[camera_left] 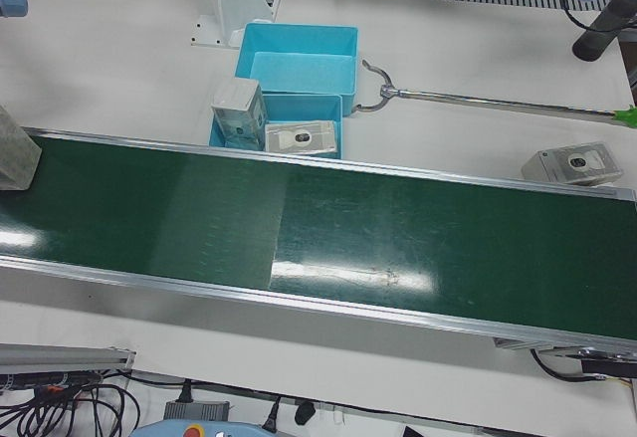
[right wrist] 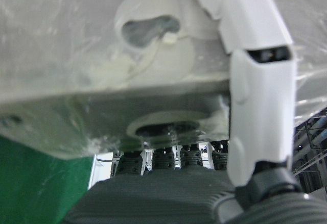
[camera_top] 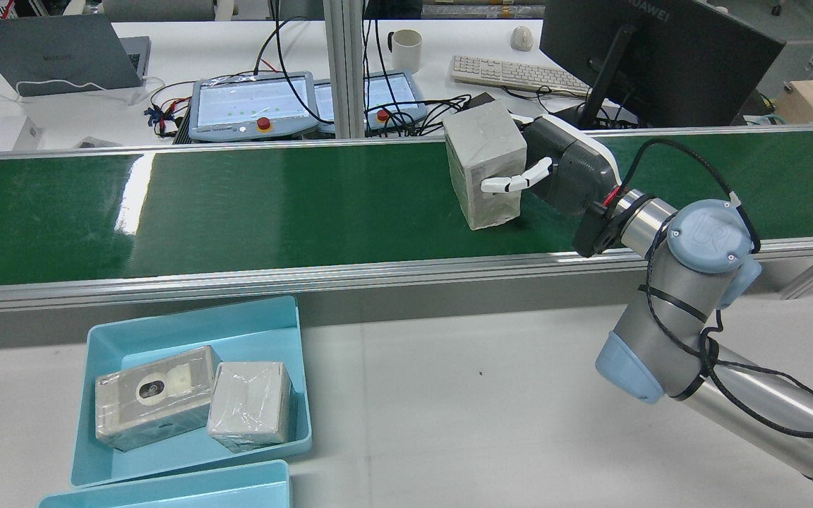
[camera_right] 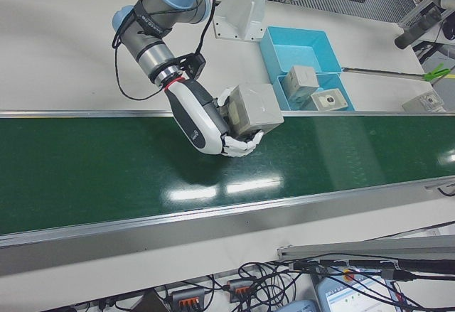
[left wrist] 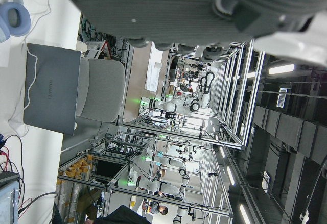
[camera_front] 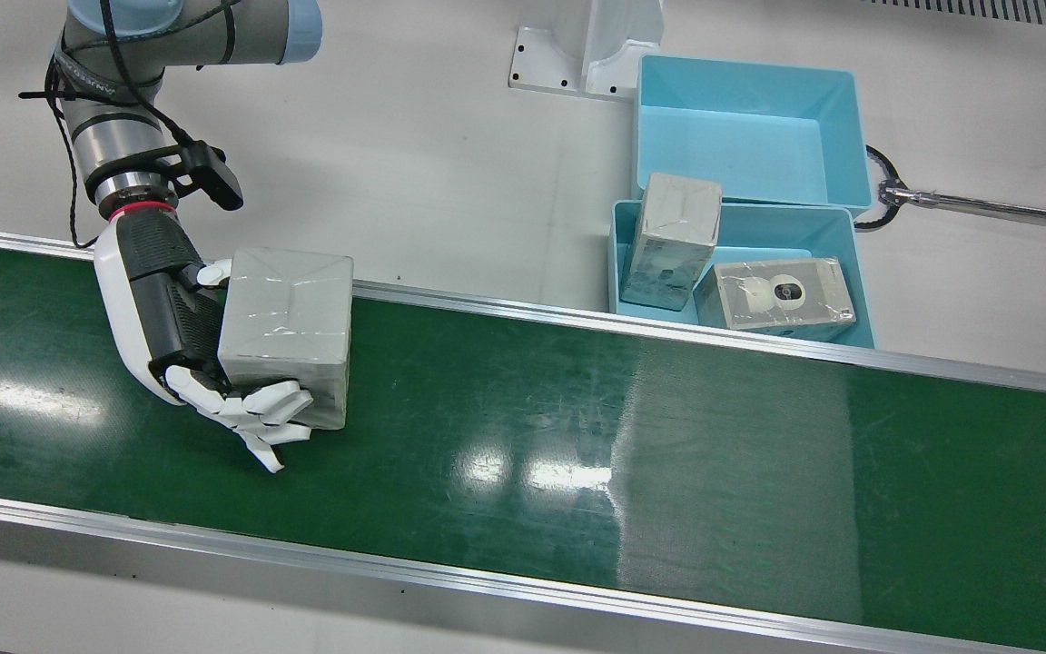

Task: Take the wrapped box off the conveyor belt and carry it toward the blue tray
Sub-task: 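Close the right hand fingers around the wrapped white box, then lift the box off the belt and carry it over the blue tray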

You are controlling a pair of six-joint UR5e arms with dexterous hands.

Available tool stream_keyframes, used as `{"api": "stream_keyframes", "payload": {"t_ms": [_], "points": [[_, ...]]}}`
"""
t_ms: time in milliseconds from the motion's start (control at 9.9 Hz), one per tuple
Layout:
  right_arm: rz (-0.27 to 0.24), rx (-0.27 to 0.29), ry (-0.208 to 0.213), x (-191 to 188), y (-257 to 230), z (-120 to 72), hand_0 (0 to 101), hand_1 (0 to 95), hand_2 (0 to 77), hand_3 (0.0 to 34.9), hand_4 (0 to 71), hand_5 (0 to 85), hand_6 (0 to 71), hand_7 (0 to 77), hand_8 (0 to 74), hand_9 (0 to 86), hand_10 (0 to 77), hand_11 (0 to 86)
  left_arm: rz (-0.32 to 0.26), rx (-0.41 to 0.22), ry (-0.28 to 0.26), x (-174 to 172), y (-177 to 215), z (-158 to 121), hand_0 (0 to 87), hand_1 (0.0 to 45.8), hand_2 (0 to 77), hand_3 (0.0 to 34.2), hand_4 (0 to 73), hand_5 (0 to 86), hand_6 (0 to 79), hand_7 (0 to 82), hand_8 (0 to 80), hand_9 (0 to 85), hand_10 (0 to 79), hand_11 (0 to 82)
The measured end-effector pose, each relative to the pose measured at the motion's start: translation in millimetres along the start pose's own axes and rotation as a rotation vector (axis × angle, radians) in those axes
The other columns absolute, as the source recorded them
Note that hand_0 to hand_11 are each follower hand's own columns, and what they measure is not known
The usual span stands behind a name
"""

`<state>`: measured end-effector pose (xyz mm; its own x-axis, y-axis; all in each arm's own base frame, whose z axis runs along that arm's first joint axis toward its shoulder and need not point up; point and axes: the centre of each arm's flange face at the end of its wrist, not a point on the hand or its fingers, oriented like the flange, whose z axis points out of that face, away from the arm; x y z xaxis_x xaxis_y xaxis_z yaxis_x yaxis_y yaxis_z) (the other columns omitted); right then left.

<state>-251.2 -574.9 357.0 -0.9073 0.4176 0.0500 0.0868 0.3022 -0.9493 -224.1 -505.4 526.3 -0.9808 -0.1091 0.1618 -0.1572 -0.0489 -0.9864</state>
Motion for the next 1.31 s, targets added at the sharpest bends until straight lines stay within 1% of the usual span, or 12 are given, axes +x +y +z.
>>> {"api": "stream_keyframes", "payload": {"t_ms": [101, 202, 303, 404, 505, 606, 707, 808, 909, 1010, 1111, 1313], "points": [[0.000, -0.015, -0.012, -10.6, 22.0, -7.5, 50, 1.6, 36.0, 1.3, 36.0, 37.6, 29.5, 44.2, 39.3, 42.5, 37.1, 32.7, 0.000, 0.000, 0.000, 0.0, 0.0, 0.0, 0.0, 0.0, 1.1, 0.0, 0.0, 1.1, 0.0, 0.5, 0.5, 0.0, 0.5, 0.0], [0.001, -0.037, -0.016, -16.8, 50.1, -17.4, 47, 0.5, 36.0, 1.3, 37.6, 40.4, 33.8, 51.8, 47.5, 51.8, 49.6, 44.2, 0.000, 0.000, 0.000, 0.0, 0.0, 0.0, 0.0, 0.0, 1.1, 0.0, 0.0, 1.1, 0.0, 0.5, 0.5, 0.0, 0.5, 0.0], [-0.004, -0.064, -0.014, -17.2, 79.9, -21.9, 47, 0.5, 36.0, 1.3, 37.6, 40.4, 33.8, 51.8, 47.5, 51.8, 49.6, 44.2, 0.000, 0.000, 0.000, 0.0, 0.0, 0.0, 0.0, 0.0, 0.5, 0.0, 0.0, 1.1, 0.0, 0.5, 0.5, 0.0, 0.0, 0.5], [-0.013, -0.086, -0.002, -7.8, 106.1, -20.8, 46, 0.5, 36.0, 1.2, 37.6, 42.0, 35.5, 58.4, 51.8, 59.5, 55.6, 50.7, 0.000, 0.000, 0.000, 0.0, 0.0, 0.0, 0.0, 0.0, 0.5, 0.0, 0.0, 1.1, 0.0, 0.5, 0.5, 0.0, 0.5, 0.0], [-0.017, -0.097, 0.007, 14.4, 122.1, -18.3, 46, 0.5, 36.0, 1.3, 37.6, 43.6, 36.0, 62.2, 53.5, 62.7, 57.3, 52.9, 0.000, 0.000, 0.000, 0.0, 0.0, 0.0, 0.0, 0.0, 1.1, 0.0, 0.0, 1.1, 0.0, 0.5, 0.5, 0.0, 0.5, 0.0], [-0.017, -0.098, 0.012, 48.8, 131.9, -17.6, 46, 0.5, 36.0, 1.0, 37.6, 44.2, 36.5, 65.4, 54.5, 64.9, 58.4, 55.1, 0.000, 0.000, 0.000, 0.0, 0.0, 0.0, 0.0, 0.0, 0.5, 0.0, 0.0, 0.5, 0.0, 0.5, 0.5, 0.0, 0.5, 0.0], [-0.025, -0.098, 0.010, 95.0, 143.8, -18.8, 46, 0.5, 36.0, 1.0, 37.6, 44.2, 36.5, 65.4, 54.5, 64.9, 58.4, 55.1, 0.000, 0.000, 0.000, 0.0, 0.0, 0.0, 0.0, 0.0, 1.1, 0.0, 0.0, 1.1, 0.0, 0.5, 0.5, 0.0, 0.5, 0.0], [-0.042, -0.099, -0.001, 138.4, 159.4, -20.9, 46, 0.5, 36.0, 0.9, 37.6, 44.2, 36.5, 69.3, 55.6, 68.2, 59.5, 57.8, 0.000, 0.000, 0.000, 0.0, 0.0, 0.0, 0.0, 0.0, 1.1, 0.0, 0.0, 1.1, 0.0, 0.5, 0.5, 0.0, 0.0, 0.5], [-0.065, -0.100, -0.020, 175.9, 178.7, -20.2, 46, 0.0, 38.7, 0.0, 37.6, 44.2, 40.9, 69.8, 58.9, 70.4, 62.7, 64.4, 0.000, 0.000, 0.000, 0.0, 0.0, 0.0, 0.0, 0.0, 1.1, 0.0, 0.0, 1.1, 0.0, 0.5, 0.5, 0.0, 0.0, 0.5], [-0.081, -0.098, -0.041, 202.1, 196.5, -13.0, 46, 0.0, 39.8, 0.0, 37.6, 44.2, 40.9, 69.8, 62.7, 70.4, 66.0, 69.8, 0.000, 0.000, 0.000, 0.0, 0.0, 0.0, 0.0, 0.0, 1.1, 0.0, 0.0, 1.1, 0.0, 0.5, 0.5, 0.0, 0.5, 0.0], [-0.089, -0.094, -0.056, 220.7, 211.8, -1.3, 46, 0.0, 40.4, 0.0, 34.9, 49.1, 43.1, 69.8, 67.1, 70.4, 68.7, 69.8, 0.000, 0.000, 0.000, 0.0, 0.0, 0.0, 0.0, 0.0, 0.5, 0.0, 0.0, 1.1, 0.0, 0.5, 0.5, 0.0, 0.0, 0.5], [-0.095, -0.095, -0.077, 248.4, 232.4, 28.4, 46, 0.0, 40.9, 0.0, 34.9, 49.1, 43.1, 69.8, 67.6, 70.4, 69.8, 70.4, 0.000, 0.000, 0.000, 0.0, 0.0, 0.0, 0.0, 0.0, 1.1, 0.0, 0.0, 1.1, 0.0, 0.5, 0.5, 0.0, 0.5, 0.0]]}}
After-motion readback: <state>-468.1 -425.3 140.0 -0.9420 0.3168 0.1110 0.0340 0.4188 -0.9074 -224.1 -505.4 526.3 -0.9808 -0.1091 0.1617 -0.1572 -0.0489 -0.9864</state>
